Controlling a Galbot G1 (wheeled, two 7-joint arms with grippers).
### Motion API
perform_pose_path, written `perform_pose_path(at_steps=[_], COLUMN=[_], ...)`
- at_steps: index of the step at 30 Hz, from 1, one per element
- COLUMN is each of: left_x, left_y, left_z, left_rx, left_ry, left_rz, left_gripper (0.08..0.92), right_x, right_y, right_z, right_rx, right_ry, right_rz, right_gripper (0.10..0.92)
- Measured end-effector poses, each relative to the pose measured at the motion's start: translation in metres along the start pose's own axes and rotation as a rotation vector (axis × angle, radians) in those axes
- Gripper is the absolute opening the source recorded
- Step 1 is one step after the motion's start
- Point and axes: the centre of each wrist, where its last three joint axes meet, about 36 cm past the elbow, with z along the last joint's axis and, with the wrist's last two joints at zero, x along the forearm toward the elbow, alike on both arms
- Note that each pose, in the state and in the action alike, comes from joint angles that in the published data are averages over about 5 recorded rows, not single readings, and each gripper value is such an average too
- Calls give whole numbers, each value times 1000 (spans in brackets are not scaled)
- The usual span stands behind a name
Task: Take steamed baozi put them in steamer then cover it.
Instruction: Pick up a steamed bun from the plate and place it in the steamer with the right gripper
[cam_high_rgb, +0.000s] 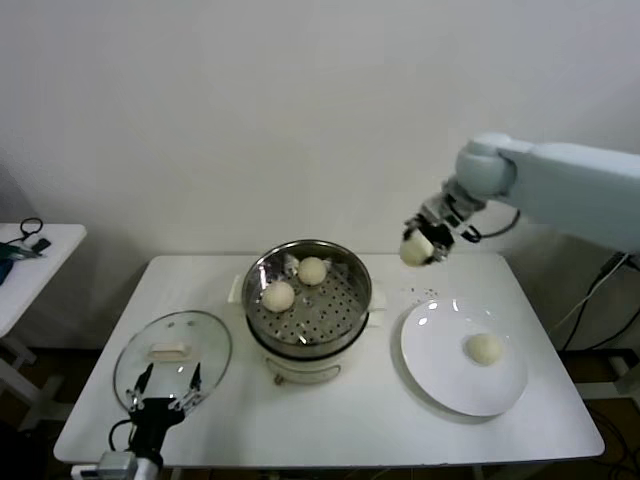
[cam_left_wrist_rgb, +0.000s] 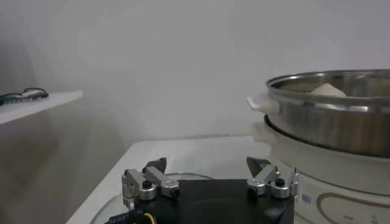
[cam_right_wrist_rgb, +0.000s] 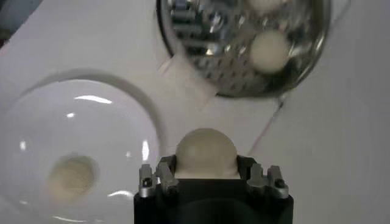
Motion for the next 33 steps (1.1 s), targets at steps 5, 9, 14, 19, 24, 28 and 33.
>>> perform_pose_path(at_steps=[5,9,14,19,24,28,33], left_x=[1,1,0,0,0,0,-1], left_y=[-1,0,1,2,4,4,5], left_z=[-2,-1,1,2,3,3,3], left_rx=[4,5,5,7,6,9,13], left_ry=[-3,-2,1,1,0,-2,-3], left_rz=[-3,-8,-12,-16,-18,-18,-19], left_gripper=[823,823,823,823,823,823,823], right_x=[-15,-37,-69,-100,-127,-144,-155], right_y=[-30,-43,-52,-57,-60,-63,-67], right_z=[-50,-79,-107,-126,-139,-144,-146], right_rx=[215,342,448,508,538,546,544], right_ry=[-53,-88,-124,-156,-184,-196,-201], right_rz=[-26,-52,-74,-90,-101,-106,-108], right_gripper=[624,620,626,632,646,654,688])
